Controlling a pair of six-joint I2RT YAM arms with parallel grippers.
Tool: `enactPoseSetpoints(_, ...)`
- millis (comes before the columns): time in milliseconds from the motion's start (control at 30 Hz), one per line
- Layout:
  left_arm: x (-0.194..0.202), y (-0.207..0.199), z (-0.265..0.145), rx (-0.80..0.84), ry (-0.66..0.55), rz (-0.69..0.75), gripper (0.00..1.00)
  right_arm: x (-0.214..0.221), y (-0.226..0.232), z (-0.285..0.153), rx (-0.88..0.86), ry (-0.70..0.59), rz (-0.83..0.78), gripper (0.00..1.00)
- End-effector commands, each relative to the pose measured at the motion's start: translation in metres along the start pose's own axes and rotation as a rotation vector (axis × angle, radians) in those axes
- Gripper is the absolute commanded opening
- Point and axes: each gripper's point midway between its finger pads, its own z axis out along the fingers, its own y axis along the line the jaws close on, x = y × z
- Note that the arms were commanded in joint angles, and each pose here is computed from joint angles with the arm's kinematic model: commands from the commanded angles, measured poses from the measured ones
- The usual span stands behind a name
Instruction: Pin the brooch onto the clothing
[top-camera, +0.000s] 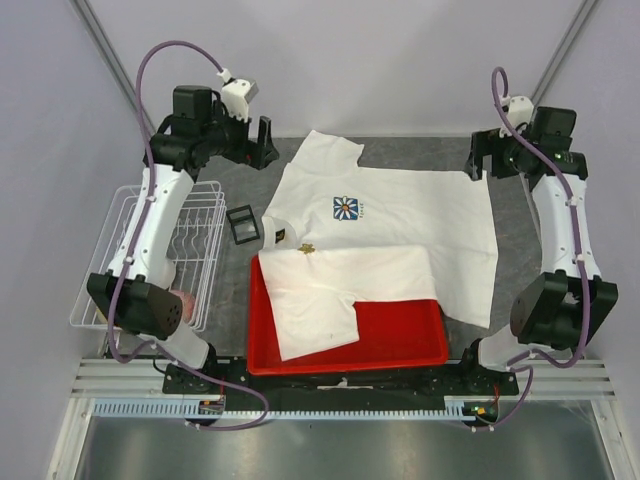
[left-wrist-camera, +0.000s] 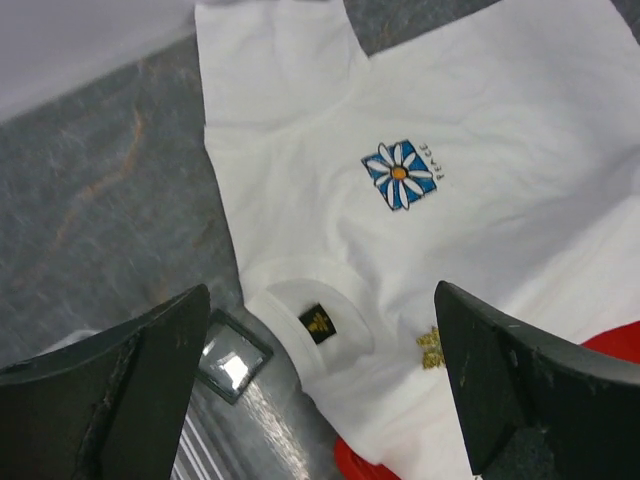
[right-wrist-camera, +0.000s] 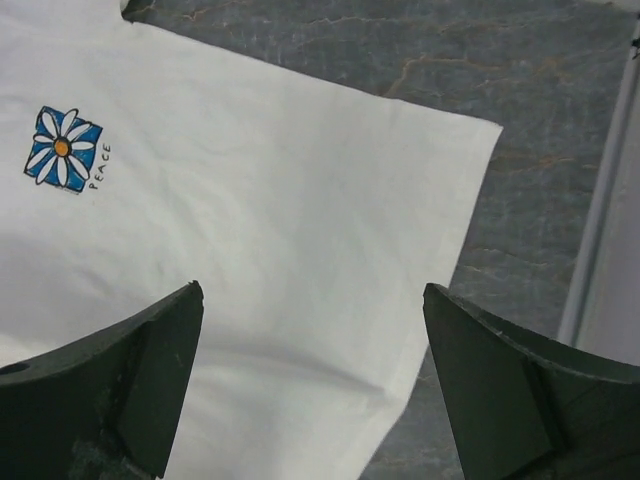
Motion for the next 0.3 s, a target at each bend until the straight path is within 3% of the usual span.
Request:
enactPoseSetpoints(0,0.079,-0.008,-0.016,-0.063,0.182,-0.239,0.99,0.064,0.035,0.005,-0.086,0.067,0.04,0.98)
enactPoseSetpoints(133,0.118,-0.007,-0.029,-0.13,0.185,-0.228,0.99,0.087,0.078,-0.002,-0.089,0.037,-0.117,0.98)
enactPoseSetpoints(267,0.138,0.0,-0.041,-0.211,0.168,-0.213,0.99,0.101,0.104,-0.013,-0.107,0.015,-0.159,0.98)
